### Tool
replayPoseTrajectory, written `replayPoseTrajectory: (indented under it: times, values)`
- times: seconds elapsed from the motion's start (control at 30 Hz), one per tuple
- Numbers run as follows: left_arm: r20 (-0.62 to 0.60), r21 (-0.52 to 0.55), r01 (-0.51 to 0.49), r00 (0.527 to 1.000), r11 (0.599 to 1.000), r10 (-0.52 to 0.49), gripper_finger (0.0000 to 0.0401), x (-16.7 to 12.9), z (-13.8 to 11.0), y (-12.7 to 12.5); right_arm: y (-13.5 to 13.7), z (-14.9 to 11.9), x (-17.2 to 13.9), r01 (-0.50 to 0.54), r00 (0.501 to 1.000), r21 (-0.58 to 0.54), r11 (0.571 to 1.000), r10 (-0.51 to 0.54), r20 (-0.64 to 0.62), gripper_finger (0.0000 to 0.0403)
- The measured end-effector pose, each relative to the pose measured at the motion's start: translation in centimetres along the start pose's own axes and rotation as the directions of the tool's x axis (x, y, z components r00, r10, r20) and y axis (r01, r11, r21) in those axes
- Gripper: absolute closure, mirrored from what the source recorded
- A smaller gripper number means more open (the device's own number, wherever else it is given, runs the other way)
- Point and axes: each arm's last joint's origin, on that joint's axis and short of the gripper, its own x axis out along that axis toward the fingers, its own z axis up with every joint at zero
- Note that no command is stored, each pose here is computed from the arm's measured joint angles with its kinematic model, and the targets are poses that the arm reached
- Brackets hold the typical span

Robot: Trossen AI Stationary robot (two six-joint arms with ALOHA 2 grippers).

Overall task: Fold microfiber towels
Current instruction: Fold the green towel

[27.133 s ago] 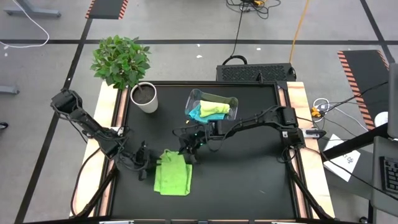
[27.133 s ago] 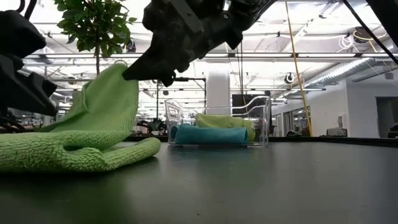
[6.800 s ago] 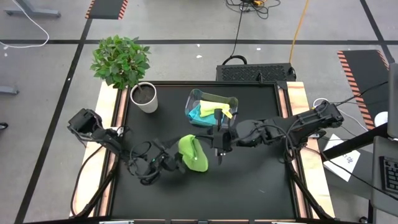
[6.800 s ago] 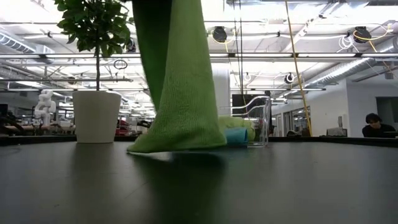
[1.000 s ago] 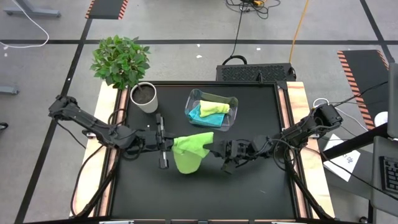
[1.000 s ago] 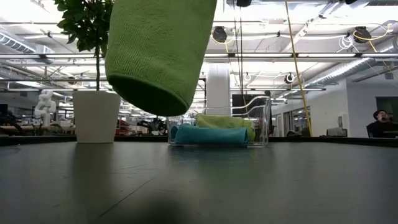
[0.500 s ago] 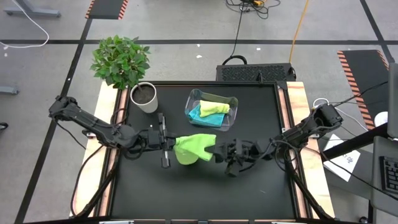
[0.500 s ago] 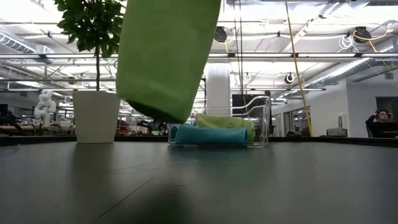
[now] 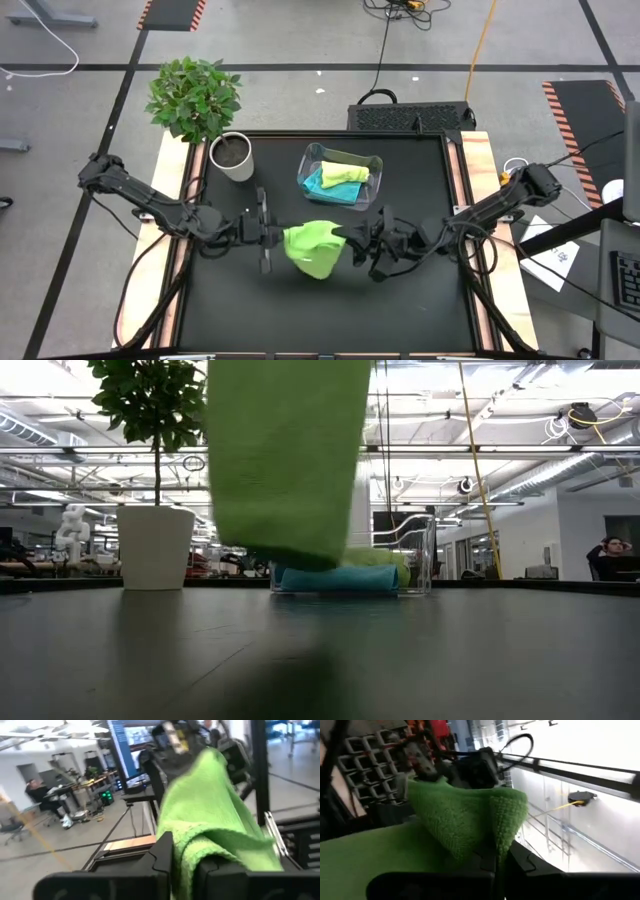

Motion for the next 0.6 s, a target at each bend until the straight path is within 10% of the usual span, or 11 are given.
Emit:
replayPoseTrajectory:
  times: [0.6]
  values:
    - [-0.018, 0.182, 0.152, 0.988, 0.971, -0.151, 0.0265, -0.7, -0.3, -2.6, -0.1, 0.5, -0.2, -0.002, 1.0, -0.032, 0.999, 0.001, -0.01, 0.0403]
